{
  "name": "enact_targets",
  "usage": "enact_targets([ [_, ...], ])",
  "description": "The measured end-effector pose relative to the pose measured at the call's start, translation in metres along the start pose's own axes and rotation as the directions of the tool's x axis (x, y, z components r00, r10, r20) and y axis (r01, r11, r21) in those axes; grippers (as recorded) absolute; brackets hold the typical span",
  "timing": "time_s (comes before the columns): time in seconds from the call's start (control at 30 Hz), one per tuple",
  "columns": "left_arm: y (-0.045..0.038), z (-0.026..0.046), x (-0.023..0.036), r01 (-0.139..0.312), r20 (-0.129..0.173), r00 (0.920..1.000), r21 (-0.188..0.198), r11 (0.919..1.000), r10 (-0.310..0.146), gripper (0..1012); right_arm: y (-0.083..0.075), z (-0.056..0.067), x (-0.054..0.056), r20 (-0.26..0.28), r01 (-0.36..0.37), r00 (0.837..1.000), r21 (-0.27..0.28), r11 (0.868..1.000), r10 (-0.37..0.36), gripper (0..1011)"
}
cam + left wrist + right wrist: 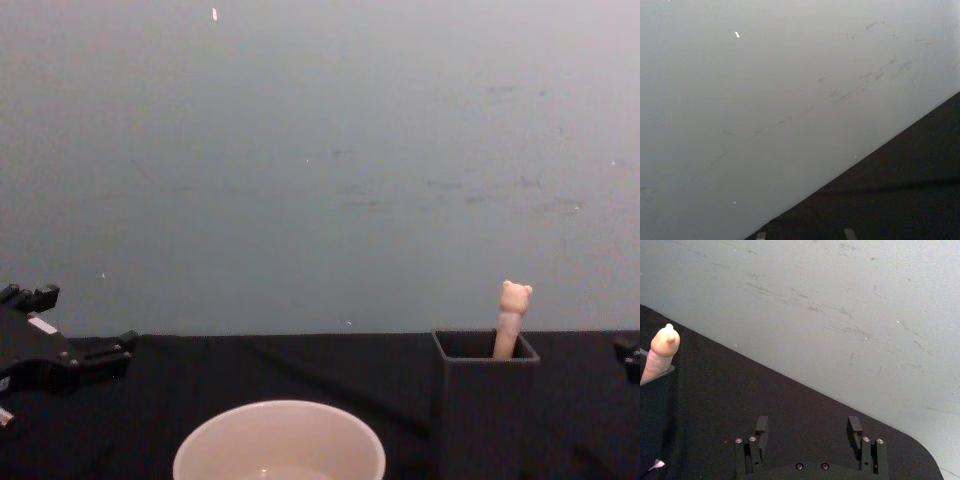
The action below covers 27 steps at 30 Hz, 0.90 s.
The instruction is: Pick up the stirring spoon with one hand, stir inside the cup, then place it back in its original position.
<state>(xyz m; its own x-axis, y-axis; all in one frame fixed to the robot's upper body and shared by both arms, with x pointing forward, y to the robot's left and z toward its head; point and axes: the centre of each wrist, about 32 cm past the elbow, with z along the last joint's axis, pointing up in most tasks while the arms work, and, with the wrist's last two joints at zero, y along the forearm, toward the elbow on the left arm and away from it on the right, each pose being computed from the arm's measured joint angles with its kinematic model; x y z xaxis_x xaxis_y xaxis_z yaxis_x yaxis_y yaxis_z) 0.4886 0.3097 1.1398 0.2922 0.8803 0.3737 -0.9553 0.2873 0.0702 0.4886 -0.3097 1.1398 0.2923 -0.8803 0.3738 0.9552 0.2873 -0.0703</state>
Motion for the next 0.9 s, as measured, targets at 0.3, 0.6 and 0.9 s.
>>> enact_targets([
  [0.3, 0.0, 0.0, 0.0, 0.0, 0.0, 1.0, 0.0, 1.0, 0.0, 1001, 0.0, 0.0, 0.0, 0.0, 0.0, 1.0, 0.0, 1.0, 0.0, 1002],
  [0.6, 0.0, 0.0, 0.0, 0.0, 0.0, 1.0, 0.0, 1.0, 0.0, 1001, 0.0, 0.0, 0.0, 0.0, 0.0, 1.0, 0.0, 1.0, 0.0, 1002],
  [0.9, 0.0, 0.0, 0.0, 0.0, 0.0, 1.0, 0.0, 1.0, 0.0, 1001, 0.0, 0.0, 0.0, 0.0, 0.0, 1.0, 0.0, 1.0, 0.0, 1002],
])
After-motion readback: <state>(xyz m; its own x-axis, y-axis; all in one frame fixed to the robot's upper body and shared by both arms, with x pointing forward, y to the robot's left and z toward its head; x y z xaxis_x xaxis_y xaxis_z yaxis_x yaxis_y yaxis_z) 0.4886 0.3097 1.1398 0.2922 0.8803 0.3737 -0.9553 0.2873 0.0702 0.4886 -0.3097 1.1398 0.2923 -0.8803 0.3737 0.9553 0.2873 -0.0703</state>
